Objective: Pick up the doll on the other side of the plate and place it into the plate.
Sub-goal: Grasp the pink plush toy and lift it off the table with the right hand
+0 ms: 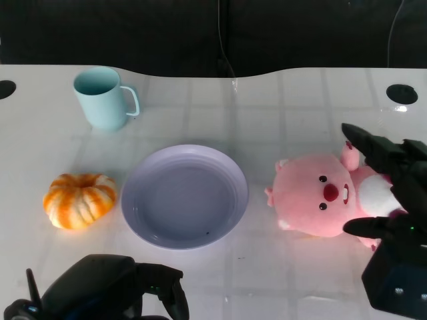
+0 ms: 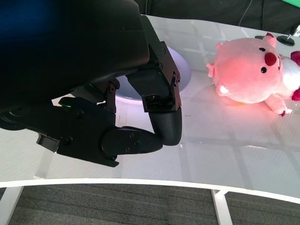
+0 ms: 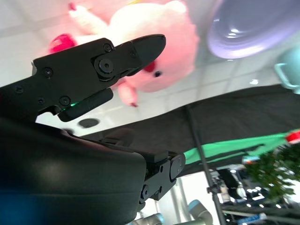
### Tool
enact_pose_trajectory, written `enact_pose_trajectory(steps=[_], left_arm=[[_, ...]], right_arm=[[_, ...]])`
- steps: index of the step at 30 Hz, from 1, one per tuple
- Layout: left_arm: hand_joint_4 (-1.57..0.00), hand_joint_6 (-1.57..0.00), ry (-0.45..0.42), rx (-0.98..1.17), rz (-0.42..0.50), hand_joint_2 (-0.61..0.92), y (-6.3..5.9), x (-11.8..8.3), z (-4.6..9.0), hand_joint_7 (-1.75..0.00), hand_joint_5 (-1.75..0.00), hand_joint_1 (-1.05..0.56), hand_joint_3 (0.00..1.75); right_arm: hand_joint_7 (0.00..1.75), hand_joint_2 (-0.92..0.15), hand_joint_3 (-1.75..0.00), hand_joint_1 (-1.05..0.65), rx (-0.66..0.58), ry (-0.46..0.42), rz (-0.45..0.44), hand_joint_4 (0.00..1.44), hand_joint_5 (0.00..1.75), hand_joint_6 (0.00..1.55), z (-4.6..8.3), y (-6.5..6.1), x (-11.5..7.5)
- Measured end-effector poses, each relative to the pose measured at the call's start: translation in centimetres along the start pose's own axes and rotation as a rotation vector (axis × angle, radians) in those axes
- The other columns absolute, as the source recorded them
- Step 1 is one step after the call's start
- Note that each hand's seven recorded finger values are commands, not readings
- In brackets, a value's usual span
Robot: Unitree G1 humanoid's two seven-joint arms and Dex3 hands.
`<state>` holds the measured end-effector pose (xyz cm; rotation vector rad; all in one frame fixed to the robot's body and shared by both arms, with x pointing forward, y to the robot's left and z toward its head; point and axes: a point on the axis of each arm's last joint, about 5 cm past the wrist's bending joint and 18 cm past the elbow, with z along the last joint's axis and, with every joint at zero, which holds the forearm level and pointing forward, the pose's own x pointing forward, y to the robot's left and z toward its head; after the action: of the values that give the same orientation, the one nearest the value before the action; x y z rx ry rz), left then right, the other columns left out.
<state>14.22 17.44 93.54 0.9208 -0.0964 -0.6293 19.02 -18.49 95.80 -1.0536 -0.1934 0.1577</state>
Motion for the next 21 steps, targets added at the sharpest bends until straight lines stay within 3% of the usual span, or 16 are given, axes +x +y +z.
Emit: enact_pose_trajectory(steps=[10, 15, 21], left_arm=[[-0.69, -0.77, 0.004, -0.006, -0.009, 0.92, -0.2, -0.1, 0.0, -0.85, -1.32, -0.30, 0.37], [-0.70, -0.77, 0.005, -0.008, -0.010, 0.92, -0.2, -0.2, 0.0, -0.86, -1.35, -0.31, 0.37], [-0.69, -0.75, 0.006, -0.005, -0.012, 0.92, -0.1, -0.2, 0.0, -0.87, -1.38, -0.32, 0.37]], right_arm=[[0.04, -0.81, 0.00, -0.67, -0.110, 0.090, 0.120, 0.02, 0.47, 0.13, -0.3, -1.0, 1.0], [0.03, -0.83, -0.01, -0.68, -0.136, 0.127, 0.201, 0.04, 0.45, 0.14, -1.1, -0.7, 2.2], [0.02, -0.89, -0.01, -0.73, -0.196, 0.140, 0.297, 0.20, 0.34, 0.20, -1.9, 0.1, 4.2]])
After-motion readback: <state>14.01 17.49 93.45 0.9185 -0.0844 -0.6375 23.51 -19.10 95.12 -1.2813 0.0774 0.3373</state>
